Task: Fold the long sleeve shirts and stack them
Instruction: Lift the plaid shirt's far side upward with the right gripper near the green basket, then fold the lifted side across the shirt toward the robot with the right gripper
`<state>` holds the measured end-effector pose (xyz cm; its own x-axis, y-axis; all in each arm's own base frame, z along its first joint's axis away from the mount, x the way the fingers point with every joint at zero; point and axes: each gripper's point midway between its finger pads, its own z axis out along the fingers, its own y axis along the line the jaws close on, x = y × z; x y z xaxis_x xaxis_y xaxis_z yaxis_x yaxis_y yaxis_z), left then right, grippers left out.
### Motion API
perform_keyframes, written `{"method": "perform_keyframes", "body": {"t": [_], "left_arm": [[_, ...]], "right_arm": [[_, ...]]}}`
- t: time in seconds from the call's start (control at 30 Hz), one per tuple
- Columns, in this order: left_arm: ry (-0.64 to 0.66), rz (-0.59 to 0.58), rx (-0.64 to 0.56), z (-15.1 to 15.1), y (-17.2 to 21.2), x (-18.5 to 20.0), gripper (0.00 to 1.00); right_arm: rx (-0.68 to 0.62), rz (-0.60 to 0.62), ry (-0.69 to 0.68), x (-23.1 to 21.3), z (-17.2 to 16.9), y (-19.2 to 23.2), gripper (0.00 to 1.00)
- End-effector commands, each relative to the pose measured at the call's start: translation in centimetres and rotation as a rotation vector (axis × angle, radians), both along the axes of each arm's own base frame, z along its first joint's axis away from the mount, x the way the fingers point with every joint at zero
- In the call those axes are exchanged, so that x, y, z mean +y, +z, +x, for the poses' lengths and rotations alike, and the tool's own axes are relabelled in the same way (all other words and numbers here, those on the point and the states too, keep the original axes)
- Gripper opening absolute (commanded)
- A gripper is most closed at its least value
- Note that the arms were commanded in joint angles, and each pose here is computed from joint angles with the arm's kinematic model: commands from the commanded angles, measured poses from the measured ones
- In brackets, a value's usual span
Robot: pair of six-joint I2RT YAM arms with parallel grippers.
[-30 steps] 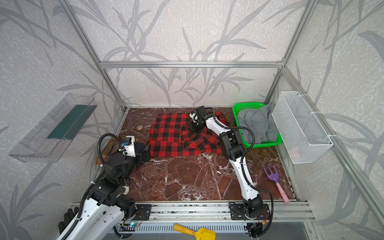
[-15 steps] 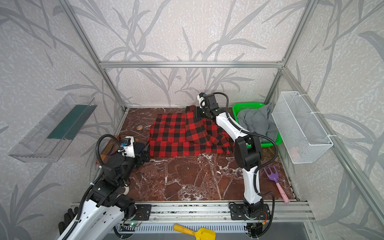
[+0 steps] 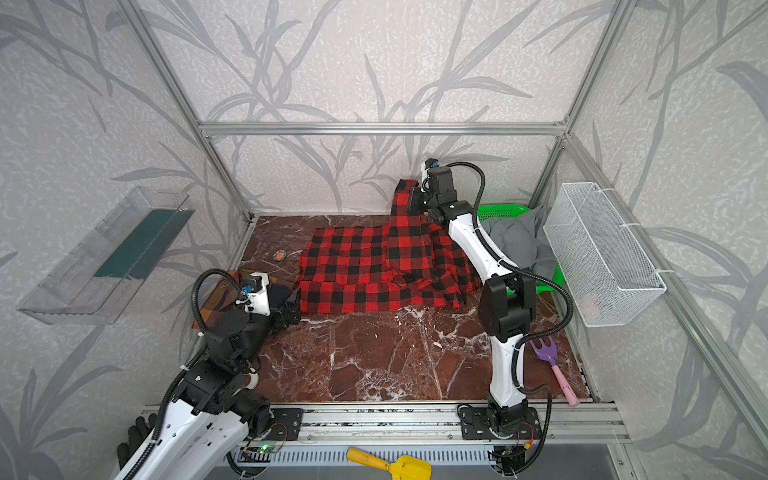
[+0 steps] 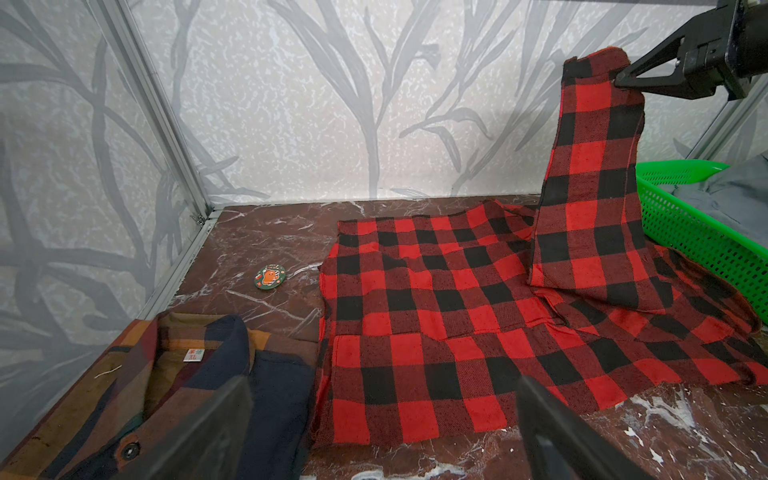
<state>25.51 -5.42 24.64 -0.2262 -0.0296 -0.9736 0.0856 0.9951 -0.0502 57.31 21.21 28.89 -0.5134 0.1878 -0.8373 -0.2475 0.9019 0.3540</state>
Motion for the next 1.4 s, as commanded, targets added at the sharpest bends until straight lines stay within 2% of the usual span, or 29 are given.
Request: {"method": "perform_keyframes", "body": {"t": [0.0,0.13,0.3,0.5,0.63,0.97,1.1,1.2,1.37], "left_arm": [[-0.003,0.011,-0.007,-0.1,-0.2,0.0,0.99],[-0.006,0.01,-0.011,-0.1,-0.1,-0.1,0.99],[-0.004,0.012,-0.013,-0.1,0.0,-0.1,0.99],[-0.004,0.016,-0.009,-0.1,-0.2,-0.1,0.99],[-0.006,0.015,-0.01,-0.1,-0.1,-0.1,0.99],[-0.005,0.019,-0.01,-0.1,-0.2,-0.1,0.99],[-0.006,0.019,-0.008,-0.1,-0.2,-0.2,0.99],[-0.005,0.02,-0.01,-0.1,-0.2,-0.2,0.99],[-0.007,0.021,-0.007,-0.2,-0.2,-0.2,0.99]], "right_arm": [[-0.098,-0.06,-0.101,-2.1,-0.3,4.2,0.0],[-0.187,-0.072,-0.101,-2.0,-0.5,6.9,0.0],[-0.274,-0.144,-0.085,-1.2,-1.0,9.6,0.0],[-0.299,-0.24,-0.076,-0.1,-1.3,9.0,0.0],[-0.332,-0.254,-0.086,0.1,-1.7,9.4,0.0],[-0.426,-0.485,-0.033,3.1,-2.0,9.4,0.0],[-0.47,-0.502,-0.038,2.9,-1.9,11.0,0.0],[-0.486,-0.522,0.007,3.7,-1.6,11.4,0.0],[-0.435,-0.54,0.058,4.8,-0.8,9.8,0.0]]}}
